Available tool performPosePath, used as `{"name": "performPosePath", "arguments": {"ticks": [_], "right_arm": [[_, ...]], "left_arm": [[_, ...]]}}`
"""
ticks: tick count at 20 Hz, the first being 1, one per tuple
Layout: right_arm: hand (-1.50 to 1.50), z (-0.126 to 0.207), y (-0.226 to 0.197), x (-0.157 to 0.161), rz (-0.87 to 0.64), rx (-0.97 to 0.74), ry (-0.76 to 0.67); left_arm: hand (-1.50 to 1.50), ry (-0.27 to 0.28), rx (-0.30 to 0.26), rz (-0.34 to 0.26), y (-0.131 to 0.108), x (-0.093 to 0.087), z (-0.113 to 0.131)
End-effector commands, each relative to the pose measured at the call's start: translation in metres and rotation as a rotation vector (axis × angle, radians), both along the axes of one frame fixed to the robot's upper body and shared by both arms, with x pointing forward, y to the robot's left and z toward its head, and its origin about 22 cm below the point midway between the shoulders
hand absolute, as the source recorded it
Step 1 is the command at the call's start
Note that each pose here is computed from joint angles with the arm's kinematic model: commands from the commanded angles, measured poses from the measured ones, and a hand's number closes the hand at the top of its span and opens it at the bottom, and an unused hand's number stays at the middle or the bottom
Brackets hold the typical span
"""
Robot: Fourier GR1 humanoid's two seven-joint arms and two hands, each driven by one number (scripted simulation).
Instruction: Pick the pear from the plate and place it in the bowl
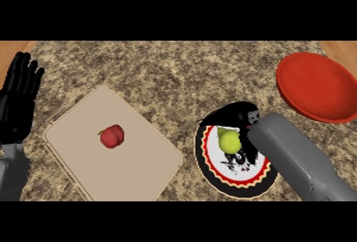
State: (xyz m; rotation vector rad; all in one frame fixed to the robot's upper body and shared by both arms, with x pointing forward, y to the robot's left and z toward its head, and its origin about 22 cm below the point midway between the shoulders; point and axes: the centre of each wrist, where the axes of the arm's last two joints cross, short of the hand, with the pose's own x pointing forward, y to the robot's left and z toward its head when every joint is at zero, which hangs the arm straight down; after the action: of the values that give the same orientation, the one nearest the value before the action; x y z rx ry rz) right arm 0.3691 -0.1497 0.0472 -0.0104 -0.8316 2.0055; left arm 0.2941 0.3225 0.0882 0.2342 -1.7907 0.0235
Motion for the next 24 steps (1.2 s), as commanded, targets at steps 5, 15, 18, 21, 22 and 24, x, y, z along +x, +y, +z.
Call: {"name": "performPosePath", "arguments": {"ticks": [5,15,18,21,22,24], "right_arm": [[-1.50,-0.027,-0.007,0.008,-0.002,-0.054,0.019],[1.50,-0.046,-0.018,0.015,-0.006,-0.040,-0.009],[1.50,-0.055,-0.029,0.009,-0.001,0.024,-0.056],[1.50,-0.059,-0.024,0.013,0.001,0.061,-0.092],[1.50,-0.045,-0.019,0.018,0.017,0.051,-0.073],[1.50,-0.052,-0.010,0.021,0.024,0.039,-0.085]], "left_arm": [[0.00,-0.008,0.007,0.003,-0.002,0.006,-0.016],[0.00,0.010,-0.001,0.000,-0.002,0.005,-0.005],[0.00,0.006,0.004,0.009,0.010,-0.004,-0.022],[0.00,0.003,0.003,-0.013,0.007,-0.003,0.003],[0.00,0.000,-0.008,-0.008,-0.003,-0.010,-0.008],[0.00,0.011,0.006,-0.010,0.005,0.008,0.002]]}}
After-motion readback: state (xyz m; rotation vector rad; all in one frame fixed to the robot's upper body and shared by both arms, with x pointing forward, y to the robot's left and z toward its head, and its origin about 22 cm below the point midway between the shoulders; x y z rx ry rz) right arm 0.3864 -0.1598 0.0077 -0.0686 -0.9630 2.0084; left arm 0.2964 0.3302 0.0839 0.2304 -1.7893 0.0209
